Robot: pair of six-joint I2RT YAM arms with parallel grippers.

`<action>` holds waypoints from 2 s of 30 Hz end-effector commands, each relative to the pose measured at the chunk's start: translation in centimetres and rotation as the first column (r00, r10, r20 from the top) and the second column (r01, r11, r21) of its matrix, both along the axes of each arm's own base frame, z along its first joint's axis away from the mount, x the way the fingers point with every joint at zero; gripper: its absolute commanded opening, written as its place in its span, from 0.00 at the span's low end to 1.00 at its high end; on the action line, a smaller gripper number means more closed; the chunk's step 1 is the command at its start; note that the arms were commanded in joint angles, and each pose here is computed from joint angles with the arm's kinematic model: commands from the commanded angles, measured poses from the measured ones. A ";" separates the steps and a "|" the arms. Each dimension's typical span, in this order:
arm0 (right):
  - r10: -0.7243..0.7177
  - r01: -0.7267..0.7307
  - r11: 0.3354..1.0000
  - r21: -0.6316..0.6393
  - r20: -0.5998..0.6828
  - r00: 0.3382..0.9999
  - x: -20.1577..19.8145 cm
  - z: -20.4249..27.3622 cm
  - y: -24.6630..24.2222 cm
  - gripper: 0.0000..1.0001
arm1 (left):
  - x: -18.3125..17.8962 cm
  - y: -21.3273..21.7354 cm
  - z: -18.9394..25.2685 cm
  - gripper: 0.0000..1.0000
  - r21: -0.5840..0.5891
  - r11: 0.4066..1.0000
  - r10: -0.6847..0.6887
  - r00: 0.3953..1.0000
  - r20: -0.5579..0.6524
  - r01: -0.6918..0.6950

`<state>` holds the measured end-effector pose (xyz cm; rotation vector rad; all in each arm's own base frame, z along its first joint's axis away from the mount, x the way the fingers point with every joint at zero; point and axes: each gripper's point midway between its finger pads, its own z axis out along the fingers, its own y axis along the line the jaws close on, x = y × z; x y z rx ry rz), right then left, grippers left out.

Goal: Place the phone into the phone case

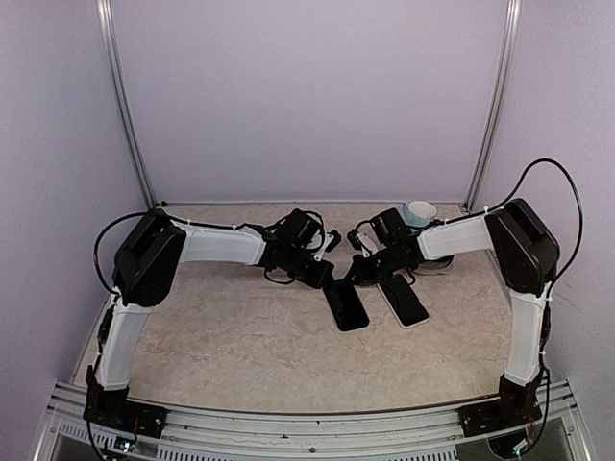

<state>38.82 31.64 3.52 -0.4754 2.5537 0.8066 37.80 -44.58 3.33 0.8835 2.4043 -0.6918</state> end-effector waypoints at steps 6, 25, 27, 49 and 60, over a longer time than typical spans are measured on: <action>-0.020 0.017 0.997 -0.076 -0.041 0.999 -1.2 0.0 -1.9 0.00 | -7.9 4.5 -9.8 0.00 0.192 0.977 -0.037 0.961 -0.273 0.092; 0.122 -0.126 0.990 0.059 0.061 0.991 0.1 5.0 4.8 0.00 | 1.7 9.7 5.4 0.00 -0.094 0.964 0.248 0.968 -0.031 -0.249; 0.137 -0.141 0.988 0.059 0.061 0.989 -0.2 4.9 5.2 0.00 | 1.6 9.1 5.1 0.00 -0.092 0.967 0.237 0.971 -0.035 -0.240; 0.163 -0.162 0.985 -0.055 0.007 0.987 -0.6 1.9 4.0 0.00 | 0.3 5.5 2.7 0.00 -0.037 0.986 0.160 0.986 -0.054 -0.162; 0.180 -0.179 0.984 -0.018 0.133 0.975 0.4 7.2 6.2 0.00 | 1.6 7.8 2.9 0.00 -0.036 0.973 0.226 0.973 -0.053 -0.228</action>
